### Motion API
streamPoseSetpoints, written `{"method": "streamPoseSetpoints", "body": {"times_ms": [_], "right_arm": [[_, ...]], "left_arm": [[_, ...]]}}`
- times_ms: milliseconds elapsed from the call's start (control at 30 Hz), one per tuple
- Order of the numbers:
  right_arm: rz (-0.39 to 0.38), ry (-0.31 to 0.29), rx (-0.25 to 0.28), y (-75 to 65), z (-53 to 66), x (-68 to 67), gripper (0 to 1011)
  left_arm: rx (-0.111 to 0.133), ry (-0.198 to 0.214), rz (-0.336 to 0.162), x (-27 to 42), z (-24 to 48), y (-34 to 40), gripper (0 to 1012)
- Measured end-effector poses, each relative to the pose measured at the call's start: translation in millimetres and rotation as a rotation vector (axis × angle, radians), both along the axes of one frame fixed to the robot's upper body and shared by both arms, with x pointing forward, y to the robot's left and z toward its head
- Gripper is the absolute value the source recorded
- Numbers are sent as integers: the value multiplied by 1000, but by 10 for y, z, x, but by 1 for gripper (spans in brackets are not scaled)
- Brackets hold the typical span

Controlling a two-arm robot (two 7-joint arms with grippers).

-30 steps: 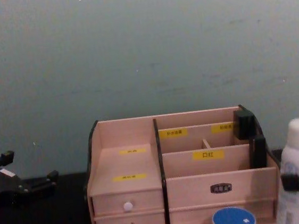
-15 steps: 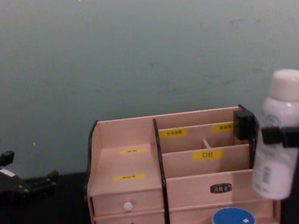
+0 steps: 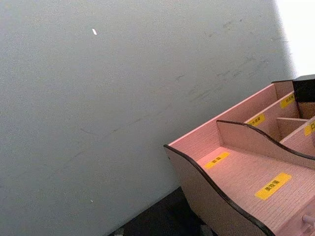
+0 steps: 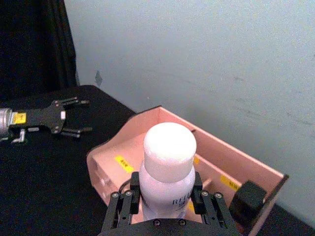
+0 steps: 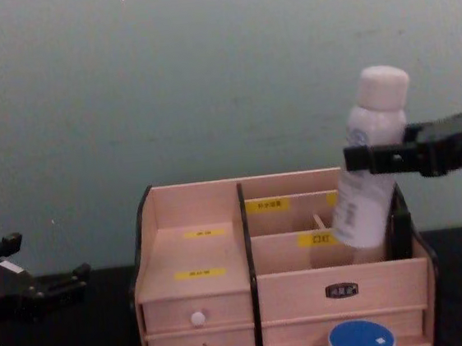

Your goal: Pick up the facial cleanser and watermelon frost from the table and place them into the tiered storage box.

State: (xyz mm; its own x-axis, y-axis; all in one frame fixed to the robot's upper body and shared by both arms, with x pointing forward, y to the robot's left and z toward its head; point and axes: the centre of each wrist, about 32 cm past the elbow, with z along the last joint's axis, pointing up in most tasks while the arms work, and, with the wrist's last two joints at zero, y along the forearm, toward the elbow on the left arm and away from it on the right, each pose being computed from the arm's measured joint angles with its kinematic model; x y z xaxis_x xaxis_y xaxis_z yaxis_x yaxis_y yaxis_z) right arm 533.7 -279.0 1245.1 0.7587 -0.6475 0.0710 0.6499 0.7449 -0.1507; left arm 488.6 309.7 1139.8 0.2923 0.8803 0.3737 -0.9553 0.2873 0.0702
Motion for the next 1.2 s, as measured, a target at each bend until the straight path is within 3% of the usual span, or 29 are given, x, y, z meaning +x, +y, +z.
{"method": "streamPoseSetpoints", "body": {"times_ms": [667, 1200], "right_arm": [[37, -12, -5, 224, 18, 569, 591], [11, -20, -14, 326, -15, 749, 591]], "left_arm": [[0, 0, 0, 0, 0, 0, 1001], [0, 0, 0, 0, 0, 0, 1001]]}}
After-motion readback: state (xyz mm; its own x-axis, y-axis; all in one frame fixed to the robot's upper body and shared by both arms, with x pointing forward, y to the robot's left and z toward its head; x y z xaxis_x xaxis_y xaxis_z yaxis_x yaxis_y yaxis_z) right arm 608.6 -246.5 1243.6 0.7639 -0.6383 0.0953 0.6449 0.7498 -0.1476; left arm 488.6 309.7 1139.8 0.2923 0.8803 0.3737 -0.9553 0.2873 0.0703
